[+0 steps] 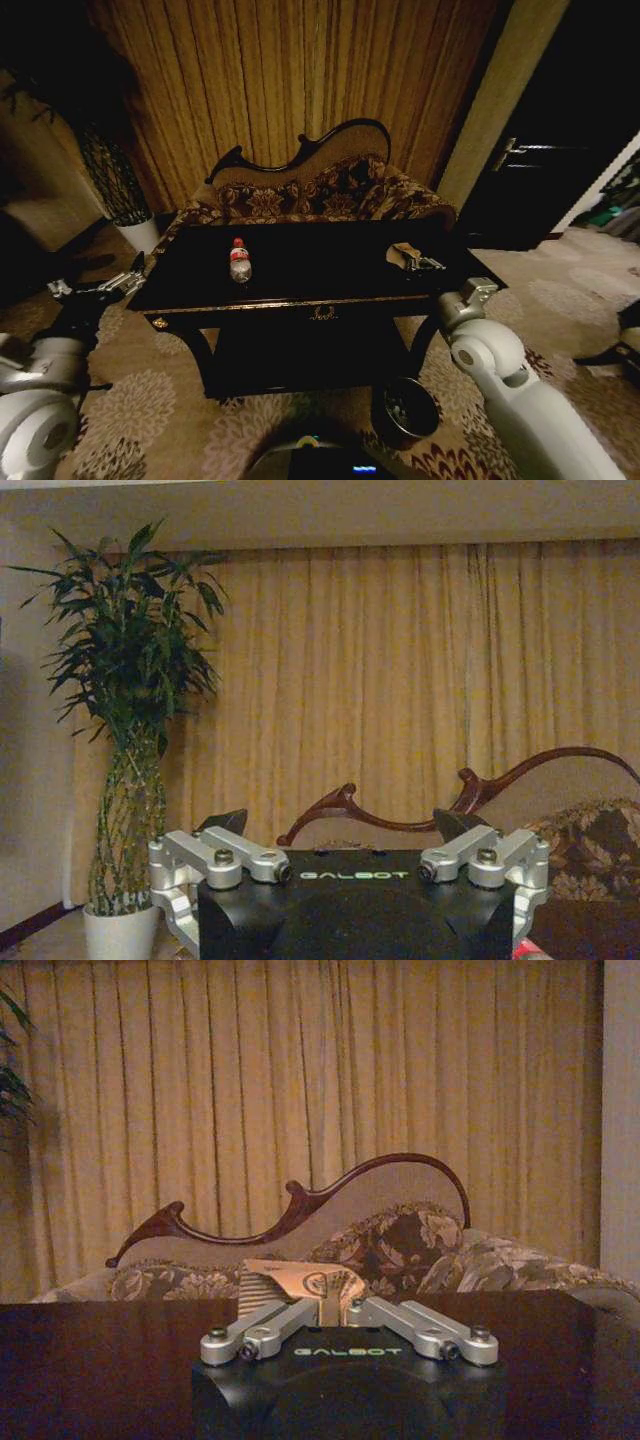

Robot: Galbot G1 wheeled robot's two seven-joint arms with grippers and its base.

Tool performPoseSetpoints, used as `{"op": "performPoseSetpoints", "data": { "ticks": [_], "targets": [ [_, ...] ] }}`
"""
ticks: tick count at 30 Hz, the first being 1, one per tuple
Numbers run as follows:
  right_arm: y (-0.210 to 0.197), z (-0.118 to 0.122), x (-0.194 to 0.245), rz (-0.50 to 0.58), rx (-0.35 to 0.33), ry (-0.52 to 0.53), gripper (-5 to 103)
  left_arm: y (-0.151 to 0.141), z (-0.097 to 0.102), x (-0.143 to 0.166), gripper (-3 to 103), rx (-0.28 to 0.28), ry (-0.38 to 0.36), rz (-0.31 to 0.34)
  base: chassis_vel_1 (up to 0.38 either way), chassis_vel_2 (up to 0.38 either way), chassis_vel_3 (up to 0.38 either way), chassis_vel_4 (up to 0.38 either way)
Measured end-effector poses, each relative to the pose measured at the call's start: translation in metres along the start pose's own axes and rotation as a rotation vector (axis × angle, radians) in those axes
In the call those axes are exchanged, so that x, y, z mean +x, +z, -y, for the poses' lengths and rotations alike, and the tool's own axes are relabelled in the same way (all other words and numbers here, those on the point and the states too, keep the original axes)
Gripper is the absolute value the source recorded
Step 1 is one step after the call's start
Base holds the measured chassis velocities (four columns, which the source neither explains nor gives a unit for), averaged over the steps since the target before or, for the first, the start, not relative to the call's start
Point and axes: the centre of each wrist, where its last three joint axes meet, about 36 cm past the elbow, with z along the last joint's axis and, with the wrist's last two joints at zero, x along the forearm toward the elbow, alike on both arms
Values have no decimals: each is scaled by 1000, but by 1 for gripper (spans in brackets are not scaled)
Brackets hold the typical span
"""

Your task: Move to the front of the table and place the trash on the table into the trash bin.

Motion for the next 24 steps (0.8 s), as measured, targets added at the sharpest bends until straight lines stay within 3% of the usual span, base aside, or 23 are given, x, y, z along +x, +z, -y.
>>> {"op": "performPoseSetpoints", "data": {
  "ticks": [24],
  "targets": [
    [11,-1,-8,-4,16,11,1,-1,0,0,100,-5,0,5,109,-107,-109,107]
  ]
}}
